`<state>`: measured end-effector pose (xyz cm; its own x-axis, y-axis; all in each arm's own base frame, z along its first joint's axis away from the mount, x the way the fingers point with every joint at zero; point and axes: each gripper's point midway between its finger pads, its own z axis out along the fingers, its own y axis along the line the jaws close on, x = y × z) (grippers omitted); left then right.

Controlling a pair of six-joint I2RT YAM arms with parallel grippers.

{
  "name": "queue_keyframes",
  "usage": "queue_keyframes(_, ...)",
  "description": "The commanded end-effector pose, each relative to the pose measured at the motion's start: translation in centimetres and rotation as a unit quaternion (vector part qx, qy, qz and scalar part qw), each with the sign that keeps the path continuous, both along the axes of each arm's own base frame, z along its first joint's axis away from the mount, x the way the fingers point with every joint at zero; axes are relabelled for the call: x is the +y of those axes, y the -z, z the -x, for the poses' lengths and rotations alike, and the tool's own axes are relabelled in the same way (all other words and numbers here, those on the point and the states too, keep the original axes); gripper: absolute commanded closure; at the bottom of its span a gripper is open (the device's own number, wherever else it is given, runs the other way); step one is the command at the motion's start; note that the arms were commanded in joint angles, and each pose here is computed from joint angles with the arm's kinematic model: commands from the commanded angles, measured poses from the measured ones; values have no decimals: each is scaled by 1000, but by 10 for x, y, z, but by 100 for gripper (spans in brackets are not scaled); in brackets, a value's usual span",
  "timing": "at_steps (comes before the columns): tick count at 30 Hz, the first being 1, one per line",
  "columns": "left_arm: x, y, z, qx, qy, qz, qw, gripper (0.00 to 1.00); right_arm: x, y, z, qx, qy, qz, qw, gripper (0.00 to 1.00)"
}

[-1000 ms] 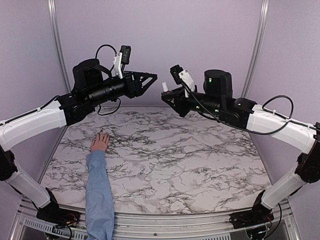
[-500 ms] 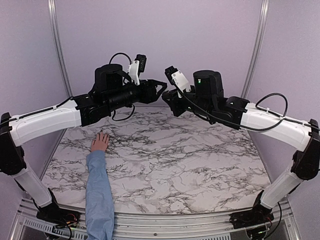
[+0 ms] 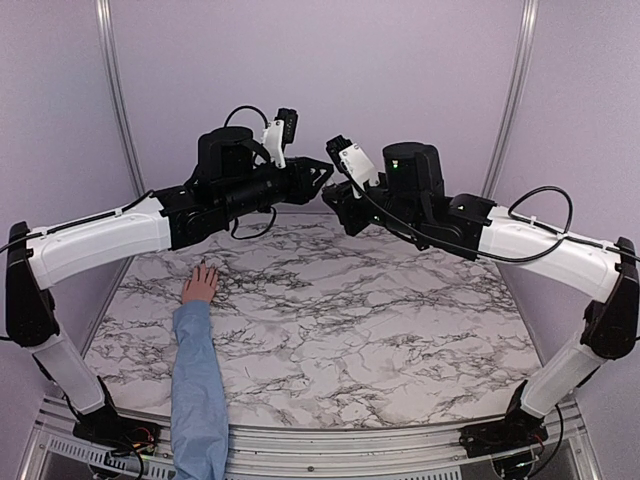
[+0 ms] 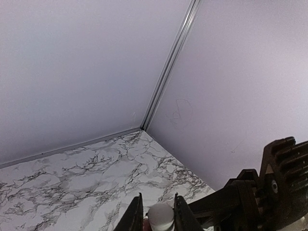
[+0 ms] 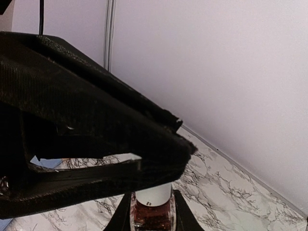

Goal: Paint the nails
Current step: Screw the nail polish bottle.

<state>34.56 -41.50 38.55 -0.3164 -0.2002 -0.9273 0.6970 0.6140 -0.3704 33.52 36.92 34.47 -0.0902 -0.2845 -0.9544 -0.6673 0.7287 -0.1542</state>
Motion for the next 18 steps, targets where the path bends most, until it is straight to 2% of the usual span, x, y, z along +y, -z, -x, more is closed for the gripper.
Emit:
queue_keyframes(1, -6, -11, 4, -6, 18, 10, 1000, 83, 1, -37, 4, -30, -4, -27, 999, 100)
queue_keyframes(4, -5, -13, 7, -7, 28, 11, 1000, 95, 4, -44, 10, -34, -23, -36, 999, 100)
queue_keyframes(7, -1, -14, 13, -12, 51, 10, 999, 100, 8, -57, 18, -39, -50, -54, 996, 100)
queue_keyframes(13, -6, -20, 49, -55, 180, 10, 982, 100, 20, -81, 45, -44, -153, -92, 983, 100)
queue_keyframes(18, -6, -23, 73, -83, 251, 3, 964, 100, 30, -92, 80, -38, -279, -117, 952, 100)
